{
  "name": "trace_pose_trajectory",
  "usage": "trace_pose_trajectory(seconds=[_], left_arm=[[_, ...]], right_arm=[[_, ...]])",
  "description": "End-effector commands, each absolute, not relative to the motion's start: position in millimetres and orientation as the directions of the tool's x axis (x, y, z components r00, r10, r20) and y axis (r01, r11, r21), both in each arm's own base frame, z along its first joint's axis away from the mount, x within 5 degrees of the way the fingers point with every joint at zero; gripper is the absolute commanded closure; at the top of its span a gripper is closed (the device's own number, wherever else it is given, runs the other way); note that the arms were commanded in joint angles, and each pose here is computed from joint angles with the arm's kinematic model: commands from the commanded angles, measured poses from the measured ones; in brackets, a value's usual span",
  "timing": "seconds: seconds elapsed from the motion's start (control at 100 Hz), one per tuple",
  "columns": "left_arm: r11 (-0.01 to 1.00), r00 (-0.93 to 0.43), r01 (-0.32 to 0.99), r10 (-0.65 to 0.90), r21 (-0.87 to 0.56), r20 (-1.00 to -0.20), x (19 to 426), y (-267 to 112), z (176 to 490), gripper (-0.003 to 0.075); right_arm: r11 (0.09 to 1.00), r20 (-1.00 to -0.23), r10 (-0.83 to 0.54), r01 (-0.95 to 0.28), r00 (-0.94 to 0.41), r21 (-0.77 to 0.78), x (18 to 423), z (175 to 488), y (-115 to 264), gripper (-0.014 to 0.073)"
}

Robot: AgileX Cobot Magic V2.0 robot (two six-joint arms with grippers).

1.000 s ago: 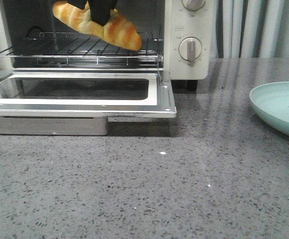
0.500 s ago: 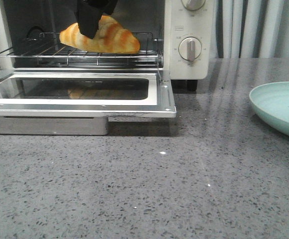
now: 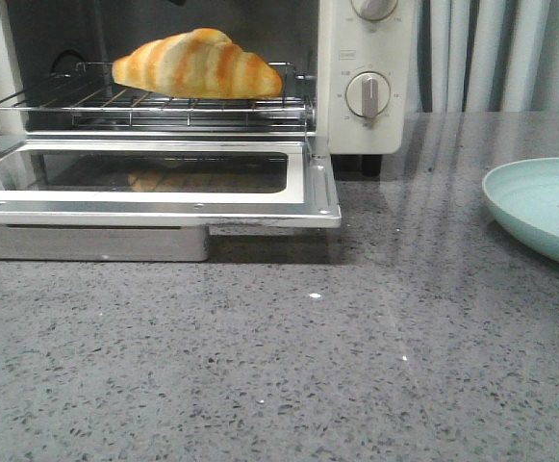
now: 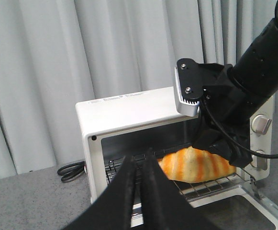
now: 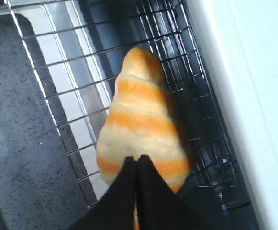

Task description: Put bread in oven

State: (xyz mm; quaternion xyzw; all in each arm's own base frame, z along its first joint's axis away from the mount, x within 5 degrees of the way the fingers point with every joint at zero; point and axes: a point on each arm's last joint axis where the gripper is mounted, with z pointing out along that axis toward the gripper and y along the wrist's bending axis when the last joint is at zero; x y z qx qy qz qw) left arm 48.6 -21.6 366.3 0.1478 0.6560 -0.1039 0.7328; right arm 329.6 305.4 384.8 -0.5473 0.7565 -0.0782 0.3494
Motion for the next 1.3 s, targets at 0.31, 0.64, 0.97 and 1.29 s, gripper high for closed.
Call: trace_pose_trajectory(seconds=[0.31,0.64,0.97,1.29], left_arm=[[0.947,0.294,0.309,-0.009,0.086,-0.956,23,-12,387,0.0740],[0.947,0.311,0.310,-0.011,0.090,-0.950,15,-10,386,0.0740],[0.948,0.315,0.300,0.006,0.106,-0.949,15,-10,386,0.0740],[0.950,0.332,0.294,0.002,0.105,-0.943,15,-9,388,0.0740]], right_arm=[[0.451,-0.542,-0.819,-0.796,-0.189,-0.404,298,429,291,0.0658],[0.506,-0.670,-0.731,-0.763,-0.131,-0.403,255,487,266,0.0658],[0.596,-0.744,-0.666,-0.641,-0.057,-0.484,214,548,205,0.0638],[0.701,-0.781,-0.623,-0.468,-0.035,-0.538,175,584,139,0.0638]])
